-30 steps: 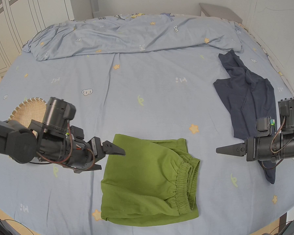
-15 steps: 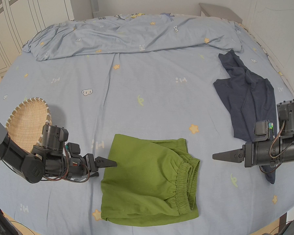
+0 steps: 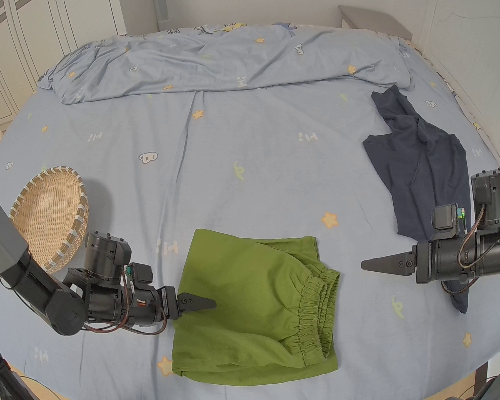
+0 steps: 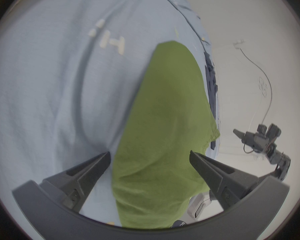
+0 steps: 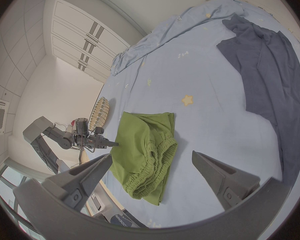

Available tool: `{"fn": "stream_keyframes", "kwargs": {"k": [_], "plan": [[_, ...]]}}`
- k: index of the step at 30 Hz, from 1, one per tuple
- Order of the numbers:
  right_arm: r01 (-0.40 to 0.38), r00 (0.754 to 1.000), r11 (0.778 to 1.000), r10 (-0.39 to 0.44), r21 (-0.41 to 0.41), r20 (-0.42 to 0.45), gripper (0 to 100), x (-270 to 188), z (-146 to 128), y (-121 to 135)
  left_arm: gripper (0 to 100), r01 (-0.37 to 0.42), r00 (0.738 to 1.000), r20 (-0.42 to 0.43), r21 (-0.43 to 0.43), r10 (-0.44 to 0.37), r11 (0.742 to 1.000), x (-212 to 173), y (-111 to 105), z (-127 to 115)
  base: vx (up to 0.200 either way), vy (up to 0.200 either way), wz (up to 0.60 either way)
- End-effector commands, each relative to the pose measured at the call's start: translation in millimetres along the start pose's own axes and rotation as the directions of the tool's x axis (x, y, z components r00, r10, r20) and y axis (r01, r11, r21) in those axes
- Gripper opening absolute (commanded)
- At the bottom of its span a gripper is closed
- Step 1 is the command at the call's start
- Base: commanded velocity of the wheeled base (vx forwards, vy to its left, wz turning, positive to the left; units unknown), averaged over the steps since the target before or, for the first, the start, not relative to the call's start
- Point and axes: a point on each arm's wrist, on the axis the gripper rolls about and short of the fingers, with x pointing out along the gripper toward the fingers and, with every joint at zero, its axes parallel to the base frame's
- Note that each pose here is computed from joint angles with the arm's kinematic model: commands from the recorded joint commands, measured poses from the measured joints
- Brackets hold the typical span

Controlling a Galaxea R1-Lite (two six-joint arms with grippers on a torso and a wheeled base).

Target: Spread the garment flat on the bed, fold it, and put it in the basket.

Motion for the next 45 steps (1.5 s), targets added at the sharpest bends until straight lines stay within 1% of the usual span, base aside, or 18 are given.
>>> {"fn": "stream_keyframes", "kwargs": {"k": [1, 2, 5, 11, 15, 20, 23, 24, 28, 33, 34, 36, 37, 38, 39, 40, 42, 45], "plan": [[0.002, 1.000, 1.000, -0.002, 0.001, -0.002, 100, 1, 0, -1, 100, 0.024, 0.998, -0.060, 0.046, -0.021, 0.999, 20, 4, -20, 0.000, 0.000, 0.00], [0.002, 1.000, 1.000, -0.002, 0.002, -0.004, 100, 1, 0, -1, 100, 0.029, 0.998, -0.056, 0.051, -0.026, 0.998, 21, 5, -22, 0.000, 0.000, 0.00], [0.002, 1.000, 1.000, -0.002, 0.001, -0.006, 100, 1, -1, -1, 100, 0.092, 0.996, -0.025, 0.095, -0.090, 0.991, 27, 3, -26, 0.000, 0.000, 0.00], [0.003, 1.000, 1.000, -0.003, 0.001, -0.005, 100, 2, 0, -1, 100, 0.156, 0.987, 0.002, 0.150, -0.158, 0.976, 47, 8, -33, 0.000, 0.000, 0.00], [0.002, 1.000, 1.000, -0.002, 0.000, -0.001, 100, 1, 1, 0, 100, 0.179, 0.982, 0.033, 0.145, -0.185, 0.973, 56, 11, -33, 0.000, 0.000, 0.00], [0.002, 1.000, 1.000, -0.002, 0.001, -0.002, 100, 1, 1, -1, 100, 0.198, 0.978, 0.051, 0.111, -0.205, 0.974, 53, 8, -30, 0.000, 0.000, 0.00], [0.001, 1.000, 1.000, -0.001, 0.000, 0.000, 100, 1, 1, 0, 100, 0.207, 0.974, 0.063, 0.118, -0.216, 0.971, 48, 3, -28, 0.000, 0.000, 0.00], [0.003, 1.000, 1.000, -0.003, 0.000, 0.001, 100, 1, 1, 0, 0, 0.211, 0.973, 0.070, 0.121, -0.220, 0.970, 45, 1, -26, 0.000, 0.000, 0.00], [0.003, 1.000, 1.000, -0.003, -0.001, 0.004, 100, 0, 1, 0, 0, 0.214, 0.970, 0.090, 0.122, -0.226, 0.969, 35, -7, -18, 0.000, 0.000, 0.00], [0.003, 1.000, 1.000, -0.003, 0.001, 0.004, 100, 0, 1, 0, 0, 0.203, 0.975, 0.074, 0.108, -0.211, 0.973, 20, -20, -11, 0.000, 0.000, 0.00], [0.002, 1.000, 1.000, -0.002, 0.001, 0.002, 100, 1, 1, 0, 0, 0.195, 0.977, 0.066, 0.101, -0.203, 0.976, 9, -31, -4, 0.000, 0.000, 0.00], [0.003, 1.000, 1.000, -0.003, 0.001, 0.001, 100, 1, 1, 0, 0, 0.194, 0.977, 0.064, 0.099, -0.201, 0.976, 6, -34, -2, 0.000, 0.000, 0.00], [0.003, 1.000, 1.000, -0.003, 0.000, 0.000, 100, 1, 1, 0, 0, 0.184, 0.980, 0.061, 0.093, -0.190, 0.979, -10, -49, 10, 0.000, 0.000, 0.00], [0.003, 1.000, 1.000, -0.003, 0.002, 0.000, 100, 1, 1, 0, 0, 0.177, 0.981, 0.069, 0.086, -0.183, 0.981, -19, -54, 17, 0.000, 0.000, 0.00], [0.003, 1.000, 1.000, -0.003, 0.000, 0.001, 100, 1, 1, 0, 0, 0.174, 0.981, 0.074, 0.085, -0.180, 0.981, -23, -55, 19, 0.000, 0.000, 0.00], [0.002, 1.000, 1.000, -0.002, 0.001, 0.002, 100, 1, 1, 0, 0, 0.154, 0.983, 0.091, 0.069, -0.160, 0.986, -38, -61, 31, 0.000, 0.000, 0.00], [0.003, 1.000, 1.000, -0.003, 0.000, 0.001, 100, 1, 1, 0, 0, 0.126, 0.987, 0.092, 0.068, -0.132, 0.990, -55, -68, 41, 0.000, 0.000, 0.00], [0.004, 1.000, 1.000, -0.004, 0.003, -0.002, 100, 1, 1, -1, 0, 0.077, 0.992, 0.096, 0.091, -0.085, 0.993, -74, -67, 50, 0.000, 0.000, 0.00]]}}
